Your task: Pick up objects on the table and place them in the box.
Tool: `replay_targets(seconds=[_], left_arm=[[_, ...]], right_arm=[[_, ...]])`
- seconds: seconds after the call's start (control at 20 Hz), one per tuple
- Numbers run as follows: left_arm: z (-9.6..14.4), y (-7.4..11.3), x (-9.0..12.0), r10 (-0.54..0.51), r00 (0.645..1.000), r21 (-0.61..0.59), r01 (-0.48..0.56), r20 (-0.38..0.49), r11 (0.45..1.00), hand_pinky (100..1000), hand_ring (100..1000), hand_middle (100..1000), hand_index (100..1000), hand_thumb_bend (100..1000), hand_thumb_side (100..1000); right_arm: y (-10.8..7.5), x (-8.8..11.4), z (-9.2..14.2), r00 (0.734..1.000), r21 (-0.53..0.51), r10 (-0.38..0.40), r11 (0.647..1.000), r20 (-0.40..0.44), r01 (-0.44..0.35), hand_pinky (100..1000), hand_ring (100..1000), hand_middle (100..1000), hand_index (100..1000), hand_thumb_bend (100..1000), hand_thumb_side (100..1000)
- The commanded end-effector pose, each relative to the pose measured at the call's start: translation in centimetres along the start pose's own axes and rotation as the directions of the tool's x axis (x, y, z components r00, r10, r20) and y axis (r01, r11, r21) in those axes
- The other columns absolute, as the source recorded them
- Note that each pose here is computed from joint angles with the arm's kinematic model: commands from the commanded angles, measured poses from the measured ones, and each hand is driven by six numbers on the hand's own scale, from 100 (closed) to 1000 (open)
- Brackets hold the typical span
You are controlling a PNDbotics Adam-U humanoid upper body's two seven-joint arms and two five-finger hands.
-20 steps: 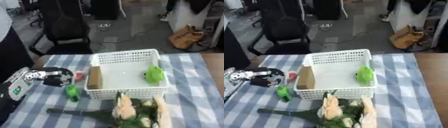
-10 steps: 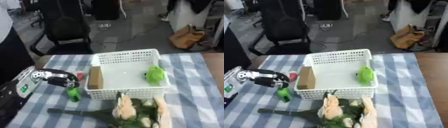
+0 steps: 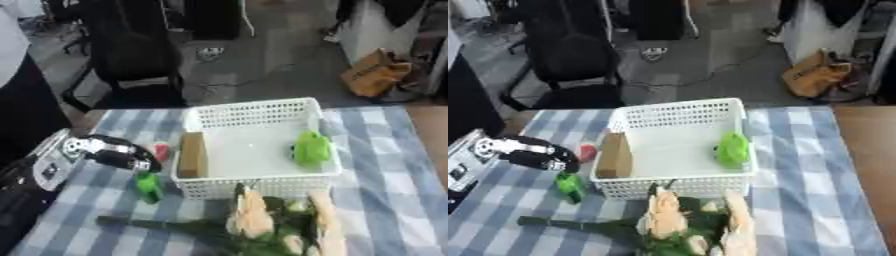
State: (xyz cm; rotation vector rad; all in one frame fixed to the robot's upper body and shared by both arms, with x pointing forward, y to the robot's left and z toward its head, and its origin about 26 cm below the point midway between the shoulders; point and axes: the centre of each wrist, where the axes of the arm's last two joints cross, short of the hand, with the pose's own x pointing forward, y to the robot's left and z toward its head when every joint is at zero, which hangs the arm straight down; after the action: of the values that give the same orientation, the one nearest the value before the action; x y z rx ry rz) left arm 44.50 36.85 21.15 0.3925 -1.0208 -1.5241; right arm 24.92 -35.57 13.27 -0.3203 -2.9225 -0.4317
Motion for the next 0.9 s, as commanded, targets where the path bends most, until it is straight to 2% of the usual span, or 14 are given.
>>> replay_targets(seconds=[0.05,0.3,0.5,0.9], left_arm=[[1.4,1.4,0.2,-0.021,1.0,0.018,0.022,-0.023,1.0,1000,1000,1000,1000,660,902],[0.9,0.8,0.4,-0.04,0.999,-0.016,0.04,-0.034,0.999,1000,1000,1000,1000,656,819],[0.7,0.2,0.6,-0.07,0.997,-0.037,0.069,-0.036,0.997,1000,1000,1000,1000,655,792],[0.8,-0.4,1.8,-0.147,0.989,-0.048,0.145,-0.027,0.988,1000,1000,1000,1000,588,715]], right_arm=[[0.0,0.2,-0.7,1.0,0.009,-0.013,1.0,0.027,0.013,703,794,724,768,100,982],[0.0,0.2,-0.7,1.0,0.005,-0.016,1.0,0.026,0.016,701,792,718,758,100,982],[0.0,0.2,-0.7,1.0,0.0,-0.015,1.0,0.024,0.015,699,791,714,748,100,982],[0.1,0.2,-0.7,1.0,-0.006,-0.016,1.0,0.019,0.016,696,788,702,713,100,984]])
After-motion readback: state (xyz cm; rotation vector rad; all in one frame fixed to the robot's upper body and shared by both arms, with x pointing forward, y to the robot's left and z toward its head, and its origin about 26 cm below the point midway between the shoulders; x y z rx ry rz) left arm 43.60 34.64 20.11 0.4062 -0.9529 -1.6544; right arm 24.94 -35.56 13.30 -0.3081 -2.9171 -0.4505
